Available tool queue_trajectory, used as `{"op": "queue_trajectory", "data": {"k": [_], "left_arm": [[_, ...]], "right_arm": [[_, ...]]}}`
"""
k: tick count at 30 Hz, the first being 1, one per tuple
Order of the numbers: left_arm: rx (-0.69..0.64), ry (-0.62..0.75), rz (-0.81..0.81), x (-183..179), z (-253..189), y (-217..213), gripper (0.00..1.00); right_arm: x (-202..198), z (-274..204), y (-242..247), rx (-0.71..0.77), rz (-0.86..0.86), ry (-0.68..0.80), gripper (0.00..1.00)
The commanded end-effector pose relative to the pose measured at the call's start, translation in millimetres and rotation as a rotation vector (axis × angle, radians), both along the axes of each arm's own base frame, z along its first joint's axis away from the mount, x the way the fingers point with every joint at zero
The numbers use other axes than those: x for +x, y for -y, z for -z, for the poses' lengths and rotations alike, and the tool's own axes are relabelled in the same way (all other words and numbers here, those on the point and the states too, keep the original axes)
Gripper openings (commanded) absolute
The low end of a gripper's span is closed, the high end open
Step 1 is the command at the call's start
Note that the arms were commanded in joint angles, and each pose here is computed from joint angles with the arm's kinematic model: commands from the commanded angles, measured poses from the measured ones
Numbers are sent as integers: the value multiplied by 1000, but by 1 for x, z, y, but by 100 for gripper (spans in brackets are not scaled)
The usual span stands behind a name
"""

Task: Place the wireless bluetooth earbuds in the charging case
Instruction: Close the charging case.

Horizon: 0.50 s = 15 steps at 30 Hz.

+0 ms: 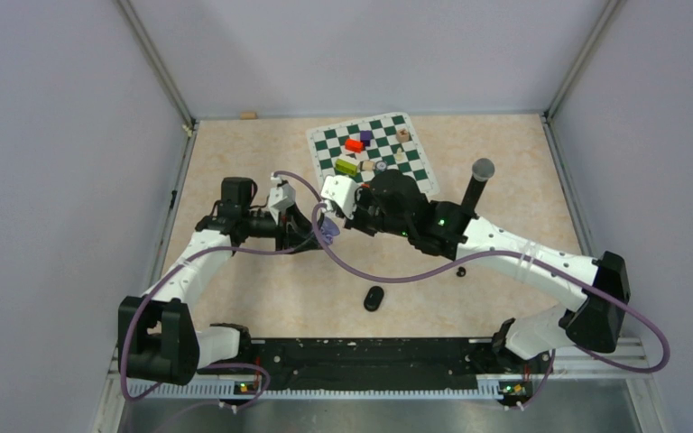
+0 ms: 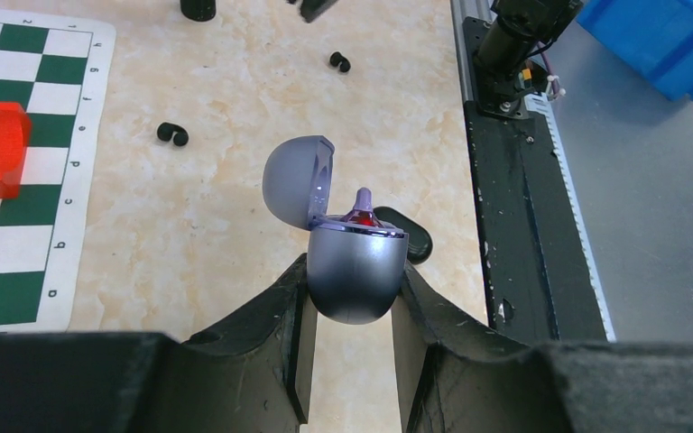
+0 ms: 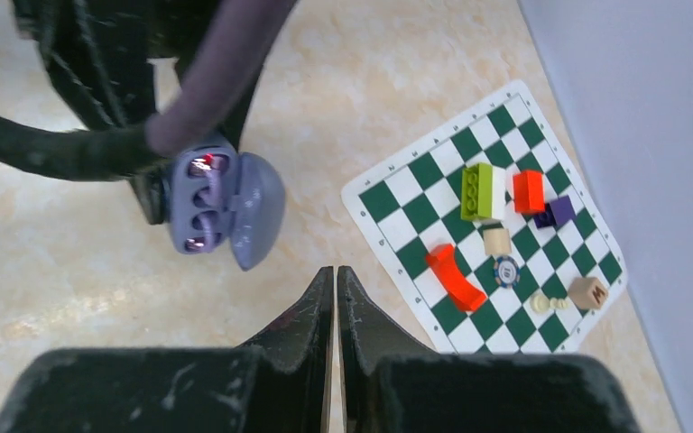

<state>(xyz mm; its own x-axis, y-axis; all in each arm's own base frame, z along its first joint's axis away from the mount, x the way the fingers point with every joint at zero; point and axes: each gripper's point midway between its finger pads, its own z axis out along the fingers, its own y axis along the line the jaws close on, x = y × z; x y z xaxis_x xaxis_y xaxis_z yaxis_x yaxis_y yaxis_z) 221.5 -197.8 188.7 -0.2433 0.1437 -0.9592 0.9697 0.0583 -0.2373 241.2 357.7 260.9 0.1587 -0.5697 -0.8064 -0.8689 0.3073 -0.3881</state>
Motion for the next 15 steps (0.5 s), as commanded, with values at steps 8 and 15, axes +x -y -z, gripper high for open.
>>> {"op": "queue_trajectory", "data": {"k": [8, 15], "left_arm": [[-76, 92, 100, -16, -23, 3, 0], [-62, 89, 92, -14, -19, 3, 0]], "right_arm": [[21, 24, -9, 21, 79, -13, 3], [-12, 28, -25, 44, -89, -127, 3]]}}
